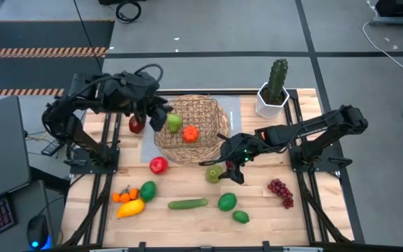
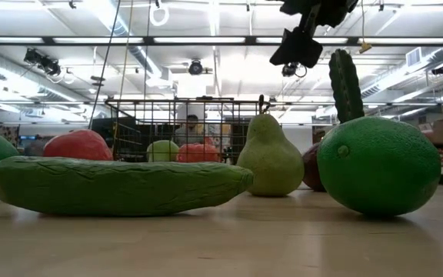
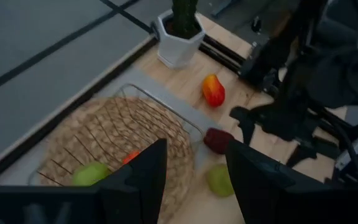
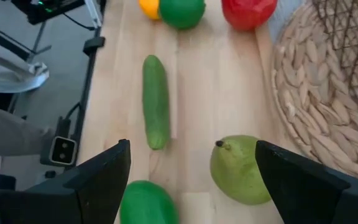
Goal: Build produce basket
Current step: Put the pear into the gold wire basket
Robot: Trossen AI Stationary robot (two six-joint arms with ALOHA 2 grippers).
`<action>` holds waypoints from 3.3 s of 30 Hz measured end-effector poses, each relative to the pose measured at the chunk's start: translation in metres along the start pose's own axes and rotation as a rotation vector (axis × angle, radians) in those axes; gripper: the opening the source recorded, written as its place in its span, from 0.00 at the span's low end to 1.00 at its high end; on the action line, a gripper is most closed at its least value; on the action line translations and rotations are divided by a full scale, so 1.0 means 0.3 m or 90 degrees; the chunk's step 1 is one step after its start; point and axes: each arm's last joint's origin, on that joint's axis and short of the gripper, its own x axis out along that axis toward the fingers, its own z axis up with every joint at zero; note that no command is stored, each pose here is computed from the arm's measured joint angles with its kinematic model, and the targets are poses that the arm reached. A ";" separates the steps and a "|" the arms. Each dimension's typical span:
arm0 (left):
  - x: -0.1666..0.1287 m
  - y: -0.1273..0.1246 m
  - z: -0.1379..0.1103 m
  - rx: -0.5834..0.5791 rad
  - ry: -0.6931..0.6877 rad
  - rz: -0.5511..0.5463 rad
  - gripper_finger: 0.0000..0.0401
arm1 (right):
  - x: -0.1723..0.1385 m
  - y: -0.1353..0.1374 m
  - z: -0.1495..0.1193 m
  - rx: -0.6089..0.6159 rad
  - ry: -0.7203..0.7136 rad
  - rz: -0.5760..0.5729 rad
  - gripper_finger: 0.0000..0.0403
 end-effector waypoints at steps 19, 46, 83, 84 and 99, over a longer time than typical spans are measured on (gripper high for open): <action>0.091 -0.134 -0.010 -0.081 -0.048 -0.010 0.43 | 0.020 0.000 -0.004 -0.033 -0.056 -0.009 0.86; 0.070 -0.188 -0.002 -0.020 -0.086 -0.091 0.43 | 0.117 0.035 -0.091 -0.073 -0.088 -0.123 0.86; 0.071 -0.183 -0.013 -0.009 -0.067 -0.078 0.43 | 0.183 0.023 -0.108 -0.069 -0.072 -0.131 0.35; 0.071 -0.183 -0.013 -0.009 -0.067 -0.078 0.43 | 0.183 0.023 -0.108 -0.069 -0.072 -0.131 0.35; 0.073 -0.178 -0.020 -0.005 -0.054 -0.068 0.43 | 0.212 0.014 -0.118 -0.084 -0.056 -0.133 0.40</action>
